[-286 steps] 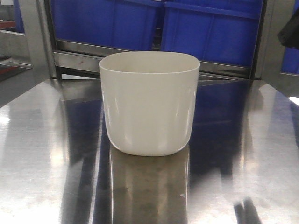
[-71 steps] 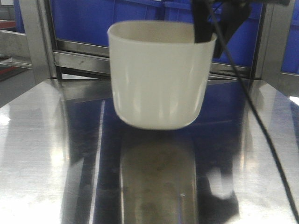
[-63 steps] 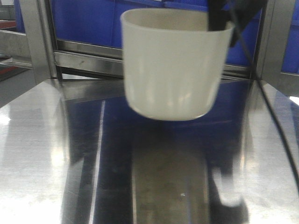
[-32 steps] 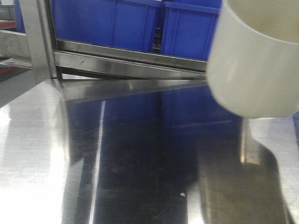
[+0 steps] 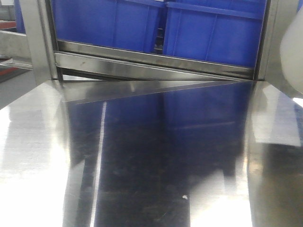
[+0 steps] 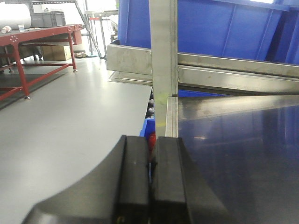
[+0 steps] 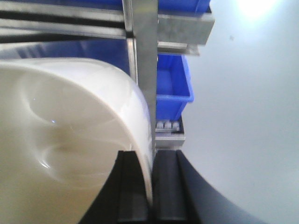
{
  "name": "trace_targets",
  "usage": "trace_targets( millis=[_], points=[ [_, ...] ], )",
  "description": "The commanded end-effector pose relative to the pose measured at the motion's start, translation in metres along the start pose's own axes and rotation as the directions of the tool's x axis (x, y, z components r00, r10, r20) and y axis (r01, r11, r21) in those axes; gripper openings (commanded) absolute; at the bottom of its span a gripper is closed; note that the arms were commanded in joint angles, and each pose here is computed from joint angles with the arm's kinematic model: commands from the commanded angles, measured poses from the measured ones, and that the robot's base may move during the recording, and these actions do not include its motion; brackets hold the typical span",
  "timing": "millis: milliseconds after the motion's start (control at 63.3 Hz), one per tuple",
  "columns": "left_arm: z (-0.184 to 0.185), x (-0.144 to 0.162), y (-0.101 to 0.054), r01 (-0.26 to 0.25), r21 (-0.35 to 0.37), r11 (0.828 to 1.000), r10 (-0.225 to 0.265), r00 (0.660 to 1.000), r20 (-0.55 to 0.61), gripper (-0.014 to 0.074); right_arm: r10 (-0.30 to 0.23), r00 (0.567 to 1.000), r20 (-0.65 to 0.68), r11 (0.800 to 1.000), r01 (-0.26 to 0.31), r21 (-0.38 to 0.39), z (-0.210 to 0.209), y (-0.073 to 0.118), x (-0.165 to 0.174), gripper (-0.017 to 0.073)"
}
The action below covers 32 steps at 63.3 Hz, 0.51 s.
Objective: Move white bin to right shelf second layer
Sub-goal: 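Lift the white bin off the table with the right gripper, then back the base away from the table, holding the bin in the right gripper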
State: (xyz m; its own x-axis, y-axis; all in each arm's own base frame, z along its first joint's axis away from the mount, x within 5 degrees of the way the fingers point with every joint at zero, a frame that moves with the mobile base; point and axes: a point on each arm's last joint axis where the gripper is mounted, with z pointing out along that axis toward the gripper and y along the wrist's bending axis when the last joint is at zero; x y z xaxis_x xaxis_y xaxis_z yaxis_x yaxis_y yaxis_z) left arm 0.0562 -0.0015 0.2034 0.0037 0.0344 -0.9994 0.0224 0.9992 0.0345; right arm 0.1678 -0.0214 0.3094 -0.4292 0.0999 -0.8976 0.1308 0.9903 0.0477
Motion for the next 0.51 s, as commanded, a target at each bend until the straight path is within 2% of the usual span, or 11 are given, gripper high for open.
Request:
trace_targets(
  millis=[0, 300, 411, 490],
  points=[
    [0.000, 0.004, 0.000, 0.009, -0.005, 1.000, -0.009, 0.998, 0.060, 0.0085, -0.006, 0.974, 0.228, 1.000, 0.003, 0.014, -0.018, -0.002, -0.012, 0.0058],
    [0.000, 0.004, 0.000, 0.009, -0.005, 1.000, -0.009, 0.998, 0.060, 0.0085, -0.010, 0.912, 0.410, 1.000, 0.001, 0.022, -0.051, -0.003, 0.021, 0.0058],
    [0.000, 0.004, 0.000, 0.009, -0.005, 1.000, -0.009, 0.998, 0.060, 0.0085, -0.010, 0.913, 0.407, 1.000, 0.003, 0.019, -0.056, -0.002, 0.025, 0.0058],
    [0.000, 0.004, 0.000, 0.009, -0.005, 1.000, -0.009, 0.998, 0.060, 0.0085, -0.010, 0.933, 0.360, 1.000, 0.004, 0.015, -0.054, -0.002, 0.029, 0.0058]
  ],
)
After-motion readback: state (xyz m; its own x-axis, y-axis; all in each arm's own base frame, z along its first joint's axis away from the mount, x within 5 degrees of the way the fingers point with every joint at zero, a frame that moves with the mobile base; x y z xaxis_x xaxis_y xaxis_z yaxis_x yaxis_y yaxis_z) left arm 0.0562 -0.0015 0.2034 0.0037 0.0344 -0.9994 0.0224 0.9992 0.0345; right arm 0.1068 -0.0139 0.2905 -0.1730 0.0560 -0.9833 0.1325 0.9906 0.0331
